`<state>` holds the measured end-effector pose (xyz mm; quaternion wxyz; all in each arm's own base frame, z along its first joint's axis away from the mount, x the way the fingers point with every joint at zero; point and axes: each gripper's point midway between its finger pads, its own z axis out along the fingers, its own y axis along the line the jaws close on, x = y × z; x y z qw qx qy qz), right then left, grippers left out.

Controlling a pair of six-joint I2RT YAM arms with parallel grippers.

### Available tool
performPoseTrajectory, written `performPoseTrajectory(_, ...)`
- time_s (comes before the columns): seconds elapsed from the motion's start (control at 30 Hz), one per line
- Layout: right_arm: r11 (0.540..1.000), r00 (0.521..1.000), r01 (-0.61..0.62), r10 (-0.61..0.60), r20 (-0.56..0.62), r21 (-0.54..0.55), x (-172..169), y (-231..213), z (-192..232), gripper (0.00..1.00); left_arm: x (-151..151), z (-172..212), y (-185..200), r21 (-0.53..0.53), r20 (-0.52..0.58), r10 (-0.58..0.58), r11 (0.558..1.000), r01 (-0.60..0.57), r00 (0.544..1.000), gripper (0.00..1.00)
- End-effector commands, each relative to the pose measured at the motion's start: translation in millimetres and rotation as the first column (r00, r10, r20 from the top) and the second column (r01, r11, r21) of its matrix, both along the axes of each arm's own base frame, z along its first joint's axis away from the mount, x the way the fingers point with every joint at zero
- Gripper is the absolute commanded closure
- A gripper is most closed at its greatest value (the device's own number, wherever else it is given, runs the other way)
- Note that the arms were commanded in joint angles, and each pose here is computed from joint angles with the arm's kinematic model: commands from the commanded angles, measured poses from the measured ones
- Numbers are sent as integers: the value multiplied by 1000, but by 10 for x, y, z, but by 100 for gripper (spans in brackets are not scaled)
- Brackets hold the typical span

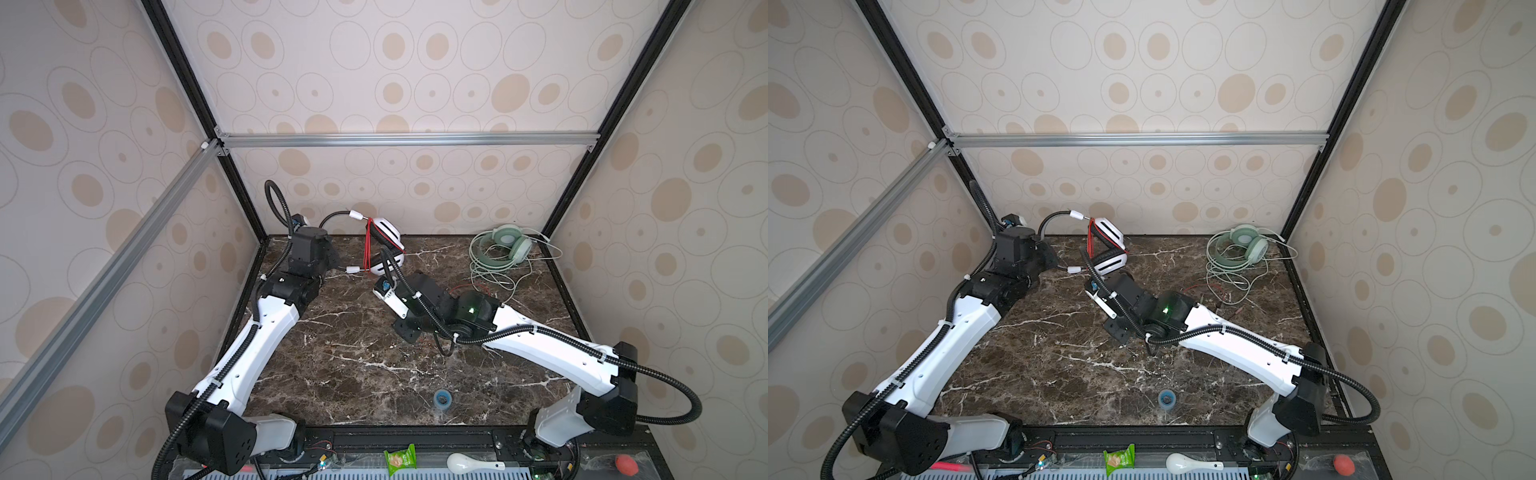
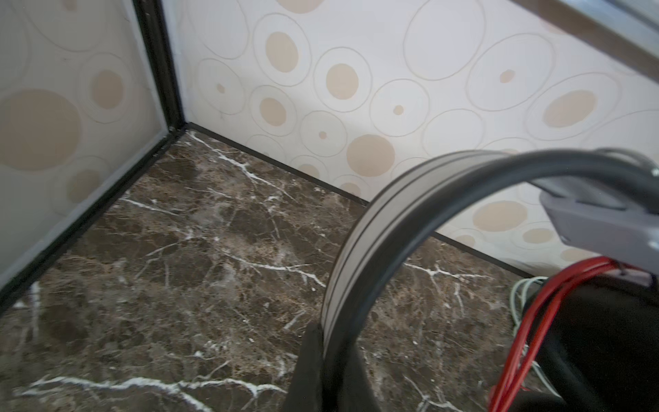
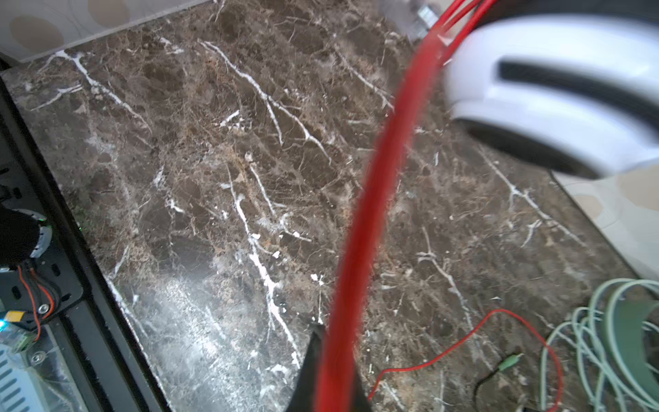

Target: Wrap the headphones

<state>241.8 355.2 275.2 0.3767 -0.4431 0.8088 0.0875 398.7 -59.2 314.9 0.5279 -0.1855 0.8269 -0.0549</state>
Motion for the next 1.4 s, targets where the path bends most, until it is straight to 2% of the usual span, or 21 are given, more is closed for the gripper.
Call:
performPoseTrajectory(0.0, 989, 999, -26, 33, 41, -145, 61, -59, -2, 100, -145, 378, 174, 109, 92, 22, 993, -32, 995, 100)
performPoseTrajectory(0.2, 981, 997, -24, 38, 70, -194, 248, -19, 166, 100, -327, 317, 46, 284, 18, -118, 953, 108, 993, 100)
performPoseTrajectory(0.33, 971, 995, 16, 10, 104, -238, 433, -108, 232, 100, -453, 202, -62, 328, -23, -223, 919, 218, 974, 100)
performPoseTrajectory(0.5, 964, 986, 78, -37, 160, -254, 680, -287, 401, 100, -595, -84, -167, 303, -82, -305, 899, 315, 949, 100)
performPoseTrajectory(0.67, 953, 977, 142, -92, 191, -268, 879, -524, 490, 100, -705, -156, -292, 258, -67, -382, 886, 386, 922, 100)
performPoseTrajectory(0.83, 959, 973, 179, -139, 185, -220, 1047, -664, 567, 100, -785, -161, -570, 214, -53, -530, 822, 528, 847, 100)
performPoseTrajectory(0.9, 962, 973, 162, -118, 199, -220, 1085, -661, 625, 100, -805, -174, -635, 203, -59, -562, 803, 561, 825, 100)
performPoseTrajectory(0.97, 963, 969, 153, -102, 224, -221, 1122, -659, 685, 100, -817, -160, -659, 202, -59, -575, 794, 574, 816, 100)
performPoseTrajectory(1.23, 966, 954, 217, -179, 239, -143, 1236, -771, 642, 98, -824, -85, -731, 201, -56, -611, 768, 609, 789, 100)
performPoseTrajectory(1.37, 962, 954, 253, -230, 194, -100, 1281, -837, 502, 98, -851, 2, -796, 189, -25, -639, 752, 631, 769, 100)
